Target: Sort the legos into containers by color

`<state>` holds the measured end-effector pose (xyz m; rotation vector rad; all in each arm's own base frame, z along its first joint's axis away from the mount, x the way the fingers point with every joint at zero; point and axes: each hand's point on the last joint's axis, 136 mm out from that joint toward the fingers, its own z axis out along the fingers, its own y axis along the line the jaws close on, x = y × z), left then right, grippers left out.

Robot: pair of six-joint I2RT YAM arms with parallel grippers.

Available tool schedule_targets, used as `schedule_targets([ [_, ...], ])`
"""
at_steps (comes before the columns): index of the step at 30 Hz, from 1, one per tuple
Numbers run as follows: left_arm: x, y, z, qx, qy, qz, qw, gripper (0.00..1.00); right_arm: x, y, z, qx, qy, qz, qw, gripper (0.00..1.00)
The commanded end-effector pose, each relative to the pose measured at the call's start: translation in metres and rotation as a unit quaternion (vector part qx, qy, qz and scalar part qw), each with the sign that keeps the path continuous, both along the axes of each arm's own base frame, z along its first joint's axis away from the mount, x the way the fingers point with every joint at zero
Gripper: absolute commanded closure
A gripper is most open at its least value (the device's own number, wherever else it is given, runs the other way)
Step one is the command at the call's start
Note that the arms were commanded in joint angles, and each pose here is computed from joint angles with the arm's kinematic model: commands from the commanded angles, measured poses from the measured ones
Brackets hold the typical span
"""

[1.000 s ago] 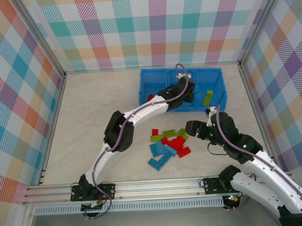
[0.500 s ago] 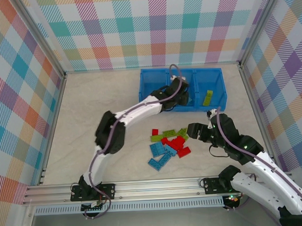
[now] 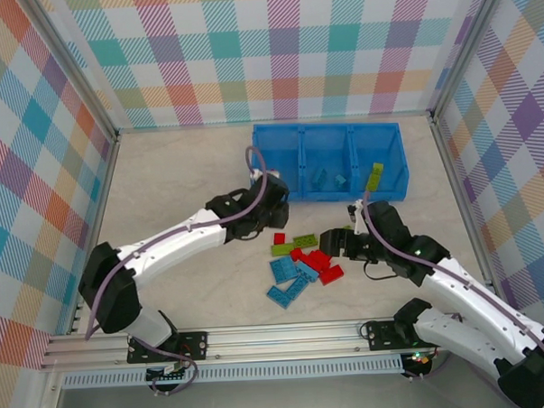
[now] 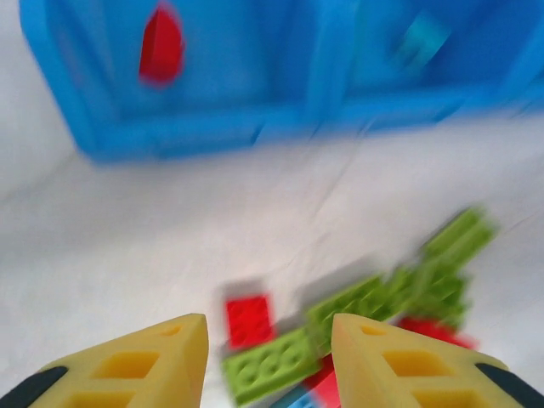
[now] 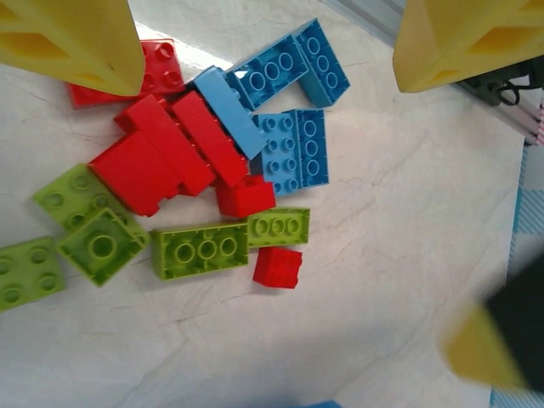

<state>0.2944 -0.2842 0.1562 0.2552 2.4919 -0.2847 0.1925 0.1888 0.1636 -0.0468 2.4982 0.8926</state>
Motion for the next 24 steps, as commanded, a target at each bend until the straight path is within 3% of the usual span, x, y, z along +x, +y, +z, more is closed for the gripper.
schedule_targets([
  [1, -0.019, -0.002, -0.041, 0.027, 0.068, -0.027, 0.997, 0.48, 0.003, 0.016, 0.016, 0.035, -0.025, 0.03, 0.999, 0.22],
  [7, -0.004, -0.015, -0.078, 0.077, 0.09, -0.035, 0.992, 0.35, -0.001, 0.012, 0.014, 0.027, -0.018, 0.027, 0.999, 0.22],
  [13, 0.006, -0.026, -0.104, 0.083, 0.112, -0.04, 0.989, 0.34, -0.005, 0.007, 0.013, 0.025, -0.017, 0.021, 0.999, 0.22],
  [19, 0.008, -0.02, -0.119, 0.1, 0.119, -0.019, 0.988, 0.52, -0.002, 0.007, 0.016, 0.02, -0.022, 0.021, 0.999, 0.22],
  [24, 0.0, -0.008, -0.134, 0.115, 0.135, -0.005, 0.984, 0.57, -0.001, 0.007, 0.016, 0.02, -0.024, 0.022, 0.999, 0.21],
])
